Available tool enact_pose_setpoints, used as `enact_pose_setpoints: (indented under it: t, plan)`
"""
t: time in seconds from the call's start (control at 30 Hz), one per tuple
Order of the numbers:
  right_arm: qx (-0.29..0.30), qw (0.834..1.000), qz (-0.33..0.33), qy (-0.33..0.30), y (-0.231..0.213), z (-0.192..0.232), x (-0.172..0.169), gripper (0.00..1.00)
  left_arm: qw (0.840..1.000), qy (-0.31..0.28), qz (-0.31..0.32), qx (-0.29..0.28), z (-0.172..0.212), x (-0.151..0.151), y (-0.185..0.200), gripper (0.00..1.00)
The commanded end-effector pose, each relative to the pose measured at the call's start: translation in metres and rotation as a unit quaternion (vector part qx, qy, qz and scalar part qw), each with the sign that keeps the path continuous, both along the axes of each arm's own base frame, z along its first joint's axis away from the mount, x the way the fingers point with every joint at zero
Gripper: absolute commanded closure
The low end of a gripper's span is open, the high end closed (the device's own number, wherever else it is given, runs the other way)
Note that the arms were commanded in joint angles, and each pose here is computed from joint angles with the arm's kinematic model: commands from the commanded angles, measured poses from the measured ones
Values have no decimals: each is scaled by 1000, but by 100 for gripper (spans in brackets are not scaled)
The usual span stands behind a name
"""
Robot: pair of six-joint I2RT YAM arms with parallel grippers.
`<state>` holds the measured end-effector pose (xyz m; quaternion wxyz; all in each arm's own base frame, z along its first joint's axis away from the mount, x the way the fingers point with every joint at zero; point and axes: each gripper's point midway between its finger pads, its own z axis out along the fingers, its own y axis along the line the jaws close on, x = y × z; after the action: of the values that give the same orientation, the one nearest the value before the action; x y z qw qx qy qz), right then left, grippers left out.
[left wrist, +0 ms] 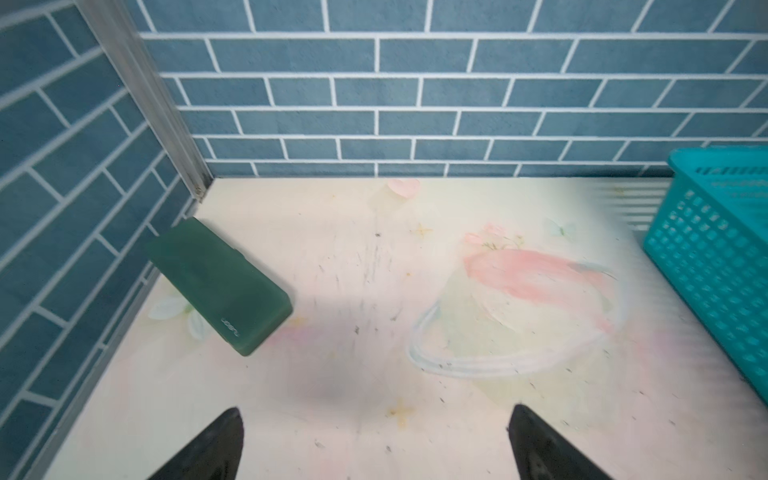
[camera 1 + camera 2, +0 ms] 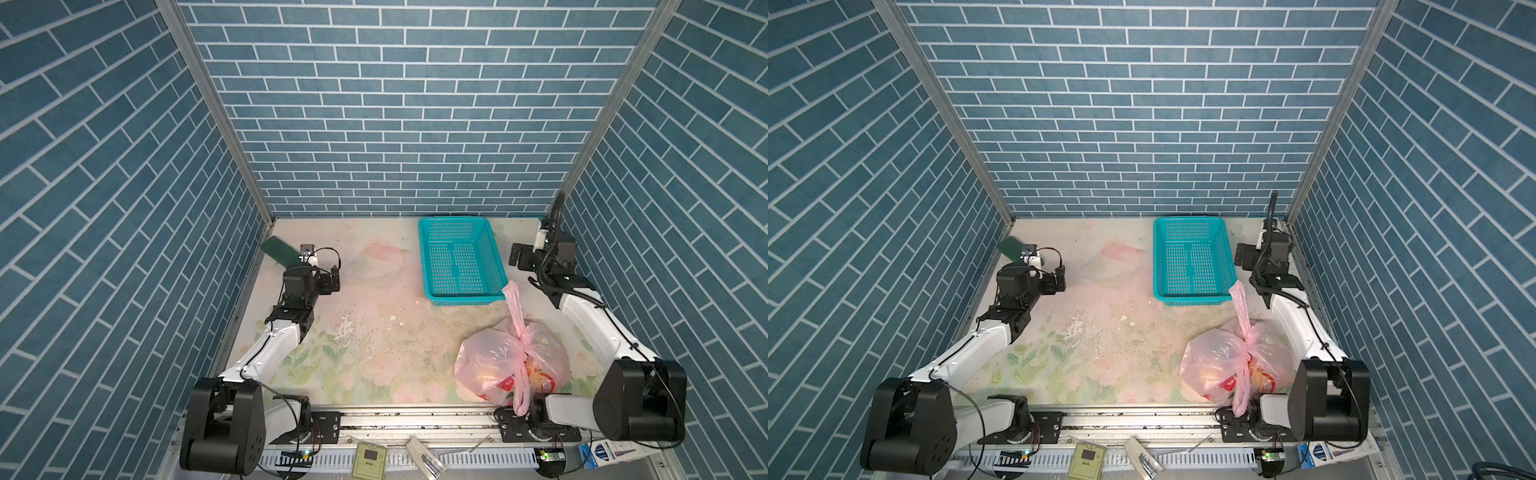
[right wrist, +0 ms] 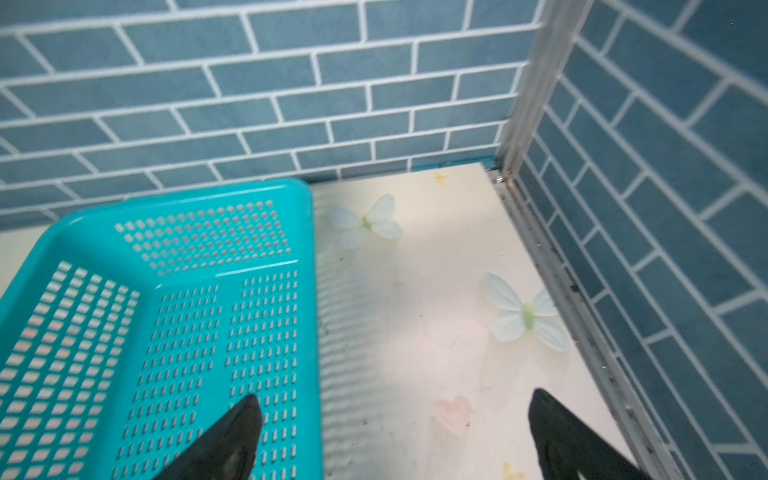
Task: Untie the knot of the plastic bag and take out the fruit
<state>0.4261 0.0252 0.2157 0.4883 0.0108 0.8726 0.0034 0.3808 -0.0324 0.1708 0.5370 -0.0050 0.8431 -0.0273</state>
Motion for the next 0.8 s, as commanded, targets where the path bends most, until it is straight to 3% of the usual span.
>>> enact_pose_setpoints:
  t: [0.0, 0.2, 0.4, 0.77]
  plan:
    - [-28, 992, 55, 107, 26, -34, -3, 1, 999, 26, -20, -43, -2, -8, -19, 0]
    - [-61, 980, 33, 186, 22, -65, 7, 1, 995, 37, -48, -74, -5, -17, -47, 0]
    - [-131, 963, 0, 236, -2, -84, 4, 1, 994, 33, -64, -88, -1, -27, -60, 1]
    - [-204, 945, -82, 244, -46, -84, 18, 1, 993, 40, -69, -89, -3, -44, -58, 0]
